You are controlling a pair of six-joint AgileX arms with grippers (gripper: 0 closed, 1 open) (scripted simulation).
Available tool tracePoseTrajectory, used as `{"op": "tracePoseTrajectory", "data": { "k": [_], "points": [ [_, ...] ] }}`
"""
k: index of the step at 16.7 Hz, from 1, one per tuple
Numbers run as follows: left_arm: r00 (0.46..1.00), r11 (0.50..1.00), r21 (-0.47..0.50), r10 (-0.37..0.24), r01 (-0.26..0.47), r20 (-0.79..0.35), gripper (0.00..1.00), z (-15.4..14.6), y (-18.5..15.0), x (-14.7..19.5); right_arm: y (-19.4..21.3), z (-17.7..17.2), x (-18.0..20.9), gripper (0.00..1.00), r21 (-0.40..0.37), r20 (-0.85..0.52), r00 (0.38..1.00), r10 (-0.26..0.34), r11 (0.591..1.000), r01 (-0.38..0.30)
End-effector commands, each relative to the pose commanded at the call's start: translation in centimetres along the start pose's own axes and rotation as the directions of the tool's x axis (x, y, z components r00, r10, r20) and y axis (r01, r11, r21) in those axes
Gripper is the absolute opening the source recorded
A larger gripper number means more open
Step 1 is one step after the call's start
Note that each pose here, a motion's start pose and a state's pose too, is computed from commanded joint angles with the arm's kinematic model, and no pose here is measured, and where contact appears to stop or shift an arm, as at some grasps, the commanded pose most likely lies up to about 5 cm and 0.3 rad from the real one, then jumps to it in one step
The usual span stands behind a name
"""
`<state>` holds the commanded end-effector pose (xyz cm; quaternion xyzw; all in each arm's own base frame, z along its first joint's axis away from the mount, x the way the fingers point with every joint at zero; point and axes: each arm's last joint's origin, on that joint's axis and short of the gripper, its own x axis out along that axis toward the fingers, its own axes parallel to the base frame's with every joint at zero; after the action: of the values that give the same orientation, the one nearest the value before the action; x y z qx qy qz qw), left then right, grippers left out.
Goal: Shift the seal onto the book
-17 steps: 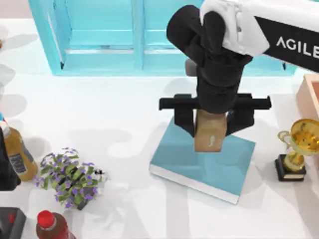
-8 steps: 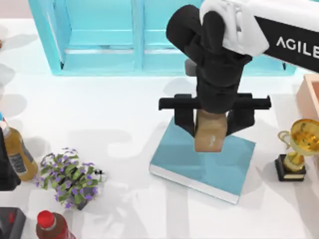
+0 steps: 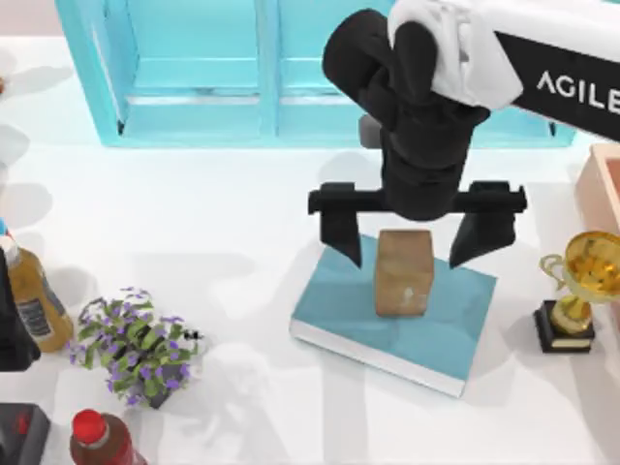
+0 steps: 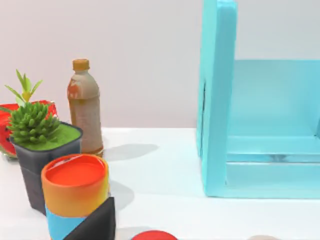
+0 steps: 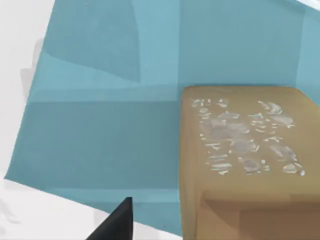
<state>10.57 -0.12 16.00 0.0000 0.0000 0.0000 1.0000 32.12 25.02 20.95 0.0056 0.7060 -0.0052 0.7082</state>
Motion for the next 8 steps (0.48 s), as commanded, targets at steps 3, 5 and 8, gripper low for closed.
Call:
{"op": "tracePoseTrajectory", "data": {
  "k": [3, 5, 8],
  "points": [
    [1.000, 1.000, 0.000, 0.000, 0.000, 0.000, 1.00, 0.00, 0.00, 0.00, 0.00, 0.00, 0.00, 1.00, 0.000, 0.000, 1.000, 0.000, 1.000, 0.000],
    [1.000, 1.000, 0.000, 0.000, 0.000, 0.000, 1.00, 0.00, 0.00, 0.00, 0.00, 0.00, 0.00, 1.00, 0.000, 0.000, 1.000, 0.000, 1.000, 0.000],
    [1.000, 1.000, 0.000, 0.000, 0.000, 0.000, 1.00, 0.00, 0.00, 0.00, 0.01, 0.07, -0.36, 1.00, 0.002, -0.001, 1.000, -0.001, 1.000, 0.001]
  ]
}}
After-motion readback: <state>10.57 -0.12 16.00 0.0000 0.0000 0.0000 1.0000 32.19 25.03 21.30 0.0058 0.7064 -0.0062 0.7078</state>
